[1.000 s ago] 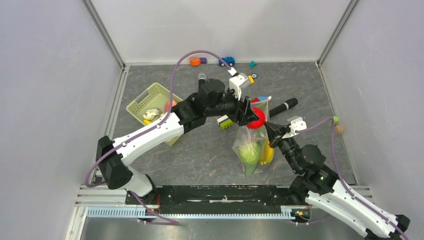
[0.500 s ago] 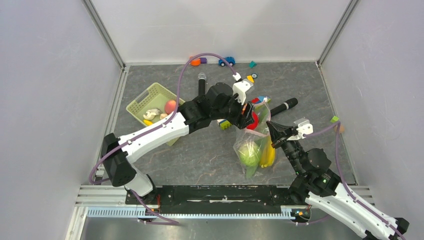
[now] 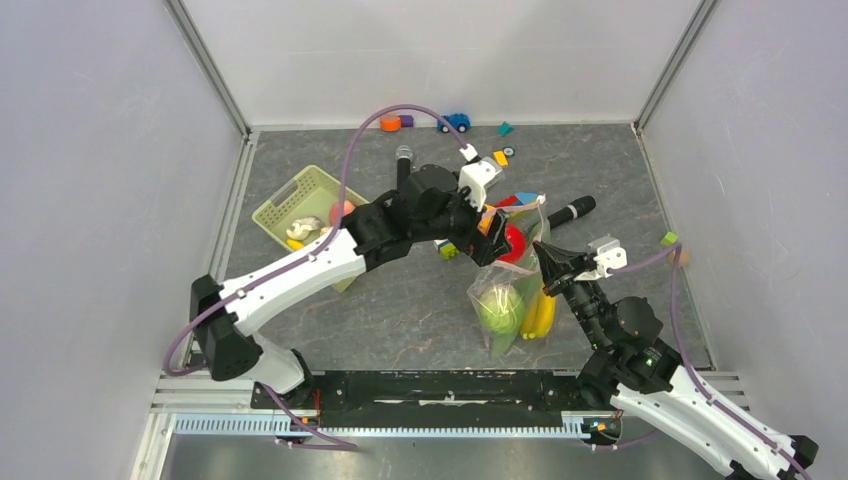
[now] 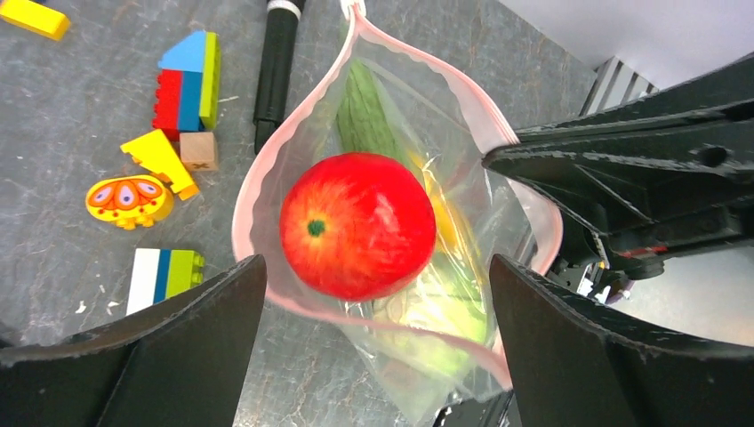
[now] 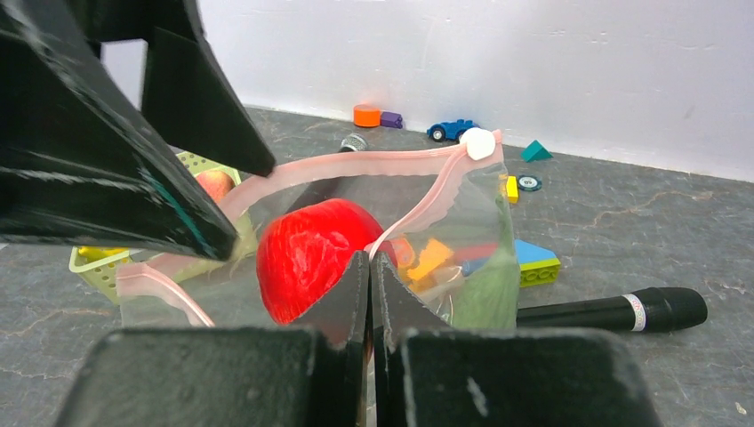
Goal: Place the food in the zip-top bag and seal the zipper
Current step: Place the fake fruit in the zipper food storage bag.
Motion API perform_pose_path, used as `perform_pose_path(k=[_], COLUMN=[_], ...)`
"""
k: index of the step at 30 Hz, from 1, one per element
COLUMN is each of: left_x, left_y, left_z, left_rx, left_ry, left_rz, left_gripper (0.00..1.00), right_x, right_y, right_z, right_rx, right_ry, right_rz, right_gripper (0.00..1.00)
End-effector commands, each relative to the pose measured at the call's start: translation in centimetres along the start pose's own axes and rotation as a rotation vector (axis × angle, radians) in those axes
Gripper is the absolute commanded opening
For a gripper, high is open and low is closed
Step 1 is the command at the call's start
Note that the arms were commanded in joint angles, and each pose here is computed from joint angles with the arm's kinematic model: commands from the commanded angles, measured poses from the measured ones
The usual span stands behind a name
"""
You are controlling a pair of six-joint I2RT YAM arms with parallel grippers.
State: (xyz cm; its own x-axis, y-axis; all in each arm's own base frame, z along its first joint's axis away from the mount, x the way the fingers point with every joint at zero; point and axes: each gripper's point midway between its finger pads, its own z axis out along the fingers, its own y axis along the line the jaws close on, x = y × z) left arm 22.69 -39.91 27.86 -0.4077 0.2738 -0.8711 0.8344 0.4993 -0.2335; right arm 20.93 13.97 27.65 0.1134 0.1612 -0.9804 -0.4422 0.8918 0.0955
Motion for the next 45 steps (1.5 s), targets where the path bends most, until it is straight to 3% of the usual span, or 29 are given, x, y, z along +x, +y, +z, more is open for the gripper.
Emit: perform_pose_path(k=[1,6,16,18,22,24,30,38,45], left_x=[-3.3,-3.5,-0.7,-0.3,-0.7,-1.5,-3.8,-10.1,-10.4], left_y=[-0.4,1.9,3.0,2.6,2.6,2.6,2.3,1.1,0.0], left_z=[-3.6,-4.2,0.0,0.7,0.5,0.0,-2.0,-7.4,-8.3], left_rx=[-0.020,-0.155,-0.195,-0.164,-0.172,-0.176,-0.174,-0.179,-0.126], left_ry=[-0.142,-0.173,0.000,0.031,0.018,-0.018,-0.116,-0.284,-0.284], left_rz=[0.044,0.014,-0.034,-0.028,-0.035,-0.034,-0.012,0.092,0.128], left_gripper=[1.00,1.00,0.97,0.78,0.18,0.02,0.02,0.02,0.02], right_x=[-1.5,-1.5,-1.5,-1.5,-1.5,-1.5,-1.7,-1.9,-2.3], right_y=[0.0,0.1,0.3,0.3,0.2,0.2,0.1,0.3,0.5], right_z=[0.1,0.1,0.1,0.1,0.1,0.1,0.0,-0.1,-0.2], right_rx=[0.002,-0.001,-0.014,-0.012,-0.007,-0.006,-0.005,-0.020,-0.034], right_ry=[-0.059,-0.057,-0.059,-0.059,-0.060,-0.061,-0.067,-0.075,-0.098], right_rz=[0.028,0.027,0.022,0.022,0.023,0.023,0.028,0.029,0.036], right_gripper=[0.00,0.00,0.00,0.00,0.00,0.00,0.00,0.00,0.00])
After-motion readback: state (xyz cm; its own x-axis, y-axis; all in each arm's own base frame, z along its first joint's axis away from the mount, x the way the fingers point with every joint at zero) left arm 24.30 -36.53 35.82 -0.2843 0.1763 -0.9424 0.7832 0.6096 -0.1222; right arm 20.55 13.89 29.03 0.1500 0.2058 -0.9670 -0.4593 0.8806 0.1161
